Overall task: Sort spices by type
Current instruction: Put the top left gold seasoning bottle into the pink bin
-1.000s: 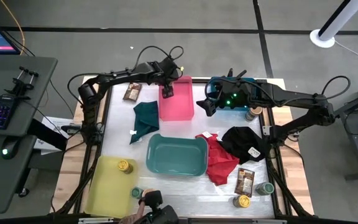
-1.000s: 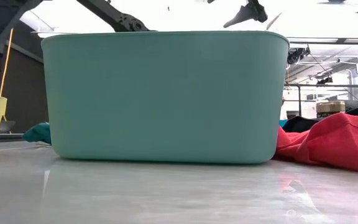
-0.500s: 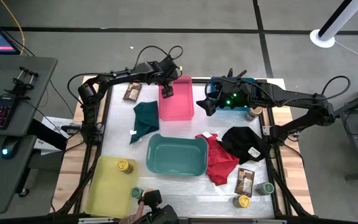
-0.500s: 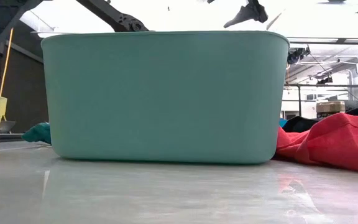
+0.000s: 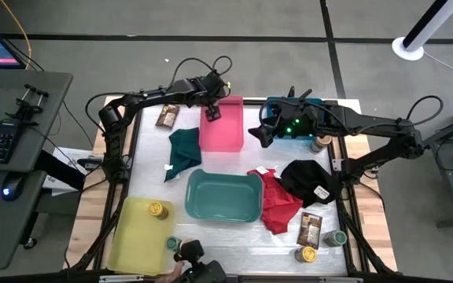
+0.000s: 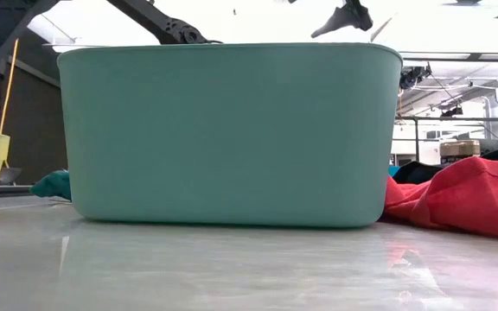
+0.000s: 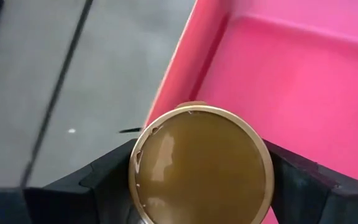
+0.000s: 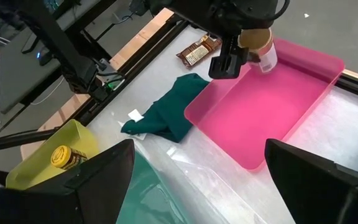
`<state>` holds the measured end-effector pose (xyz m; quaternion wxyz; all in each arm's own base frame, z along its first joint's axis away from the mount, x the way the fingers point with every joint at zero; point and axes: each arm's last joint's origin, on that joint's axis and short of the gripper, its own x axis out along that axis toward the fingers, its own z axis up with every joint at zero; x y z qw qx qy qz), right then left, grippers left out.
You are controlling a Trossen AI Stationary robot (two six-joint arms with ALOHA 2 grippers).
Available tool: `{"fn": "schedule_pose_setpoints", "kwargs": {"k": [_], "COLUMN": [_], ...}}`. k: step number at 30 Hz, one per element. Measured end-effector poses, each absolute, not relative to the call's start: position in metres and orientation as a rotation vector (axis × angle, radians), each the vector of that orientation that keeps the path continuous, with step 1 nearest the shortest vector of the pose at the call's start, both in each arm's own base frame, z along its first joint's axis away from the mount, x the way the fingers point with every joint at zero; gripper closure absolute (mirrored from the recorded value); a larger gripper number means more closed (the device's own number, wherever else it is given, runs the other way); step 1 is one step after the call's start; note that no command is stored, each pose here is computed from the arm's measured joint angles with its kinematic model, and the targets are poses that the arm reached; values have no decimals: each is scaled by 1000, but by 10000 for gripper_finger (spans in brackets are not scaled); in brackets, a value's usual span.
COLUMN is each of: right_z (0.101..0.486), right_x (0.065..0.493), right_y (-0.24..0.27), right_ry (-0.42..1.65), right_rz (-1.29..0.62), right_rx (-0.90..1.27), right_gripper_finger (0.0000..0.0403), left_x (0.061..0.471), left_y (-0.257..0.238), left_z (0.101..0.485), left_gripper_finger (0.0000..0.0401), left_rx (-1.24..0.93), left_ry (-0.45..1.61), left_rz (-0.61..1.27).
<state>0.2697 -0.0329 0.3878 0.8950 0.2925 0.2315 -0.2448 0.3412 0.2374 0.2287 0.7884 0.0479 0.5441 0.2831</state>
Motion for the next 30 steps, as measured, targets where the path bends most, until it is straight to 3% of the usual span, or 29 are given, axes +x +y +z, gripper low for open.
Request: {"fn": "schedule_pose_setpoints", "kwargs": {"k": [6, 16, 30], "right_z": [388, 388, 388], "right_x": [270, 270, 270], "right_y": [-33, -33, -33], "right_ry": [480, 480, 478], "right_rz": [-508, -509, -515], "right_rx": [606, 605, 603], "right_gripper_finger": [48, 48, 48], "left_x": [335, 320, 322], "left_y": [247, 268, 264], "left_z": [228, 228, 228], "left_gripper_finger": [109, 109, 108], "left_rx": [-107, -121, -78], "left_ry": [1073, 1081, 1099], "left_rz": [498, 595, 555]}}
